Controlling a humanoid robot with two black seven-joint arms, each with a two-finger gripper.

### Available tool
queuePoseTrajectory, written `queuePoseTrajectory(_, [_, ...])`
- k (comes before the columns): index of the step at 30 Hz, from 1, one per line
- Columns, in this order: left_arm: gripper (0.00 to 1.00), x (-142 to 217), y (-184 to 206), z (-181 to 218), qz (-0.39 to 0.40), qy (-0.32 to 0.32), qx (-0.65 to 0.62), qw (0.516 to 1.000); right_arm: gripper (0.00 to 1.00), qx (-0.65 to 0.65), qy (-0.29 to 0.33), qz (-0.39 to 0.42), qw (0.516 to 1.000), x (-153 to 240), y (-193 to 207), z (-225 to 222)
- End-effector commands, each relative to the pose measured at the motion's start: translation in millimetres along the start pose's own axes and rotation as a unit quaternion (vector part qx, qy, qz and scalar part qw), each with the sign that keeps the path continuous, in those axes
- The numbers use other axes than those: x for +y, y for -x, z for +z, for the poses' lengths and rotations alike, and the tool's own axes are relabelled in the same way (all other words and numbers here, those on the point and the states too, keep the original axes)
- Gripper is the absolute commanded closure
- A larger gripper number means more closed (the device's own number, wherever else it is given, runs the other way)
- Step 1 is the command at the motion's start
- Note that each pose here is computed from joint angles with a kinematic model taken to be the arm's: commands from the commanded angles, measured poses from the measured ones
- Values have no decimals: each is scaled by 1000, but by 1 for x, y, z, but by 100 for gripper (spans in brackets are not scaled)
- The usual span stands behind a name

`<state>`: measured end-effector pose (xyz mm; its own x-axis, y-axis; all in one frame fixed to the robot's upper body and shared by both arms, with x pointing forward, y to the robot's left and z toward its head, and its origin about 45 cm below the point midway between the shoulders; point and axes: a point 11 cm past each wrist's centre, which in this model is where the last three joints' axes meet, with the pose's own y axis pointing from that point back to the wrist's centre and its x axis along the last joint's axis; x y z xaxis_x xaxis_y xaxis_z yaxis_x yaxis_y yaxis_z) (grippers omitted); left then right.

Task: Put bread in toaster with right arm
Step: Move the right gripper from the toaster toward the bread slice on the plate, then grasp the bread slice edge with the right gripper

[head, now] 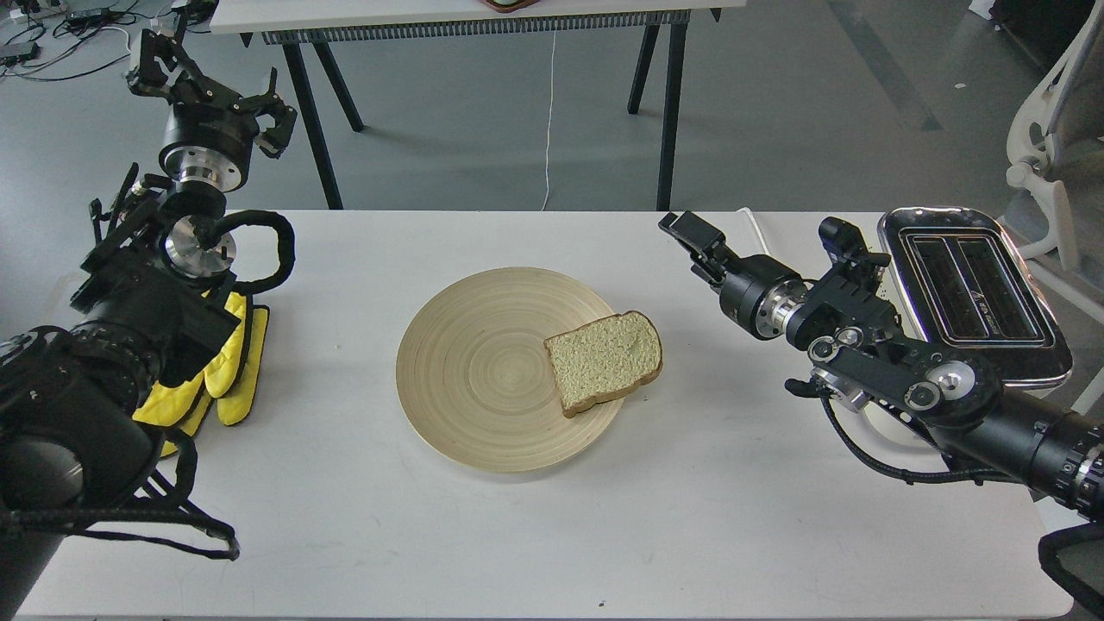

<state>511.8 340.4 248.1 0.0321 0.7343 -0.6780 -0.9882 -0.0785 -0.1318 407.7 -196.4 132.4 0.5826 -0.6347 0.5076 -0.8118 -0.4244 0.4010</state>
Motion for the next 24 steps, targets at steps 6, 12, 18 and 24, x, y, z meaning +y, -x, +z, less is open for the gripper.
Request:
queuePoseTrajectory(6, [0, 0, 0, 0, 0, 0, 0, 1000, 35, 35, 31, -51, 998, -1, 63, 25])
queuePoseTrajectory(12, [0, 0, 0, 0, 0, 0, 0, 1000, 68, 38, 37, -60, 997, -1, 70, 26])
queuePoseTrajectory(18, [0, 0, 0, 0, 0, 0, 0, 1000, 89, 40, 40, -60, 997, -2, 67, 22])
queuePoseTrajectory(24, [0, 0, 1, -1, 0, -1, 1, 1000, 92, 49, 22, -46, 998, 5, 36, 7])
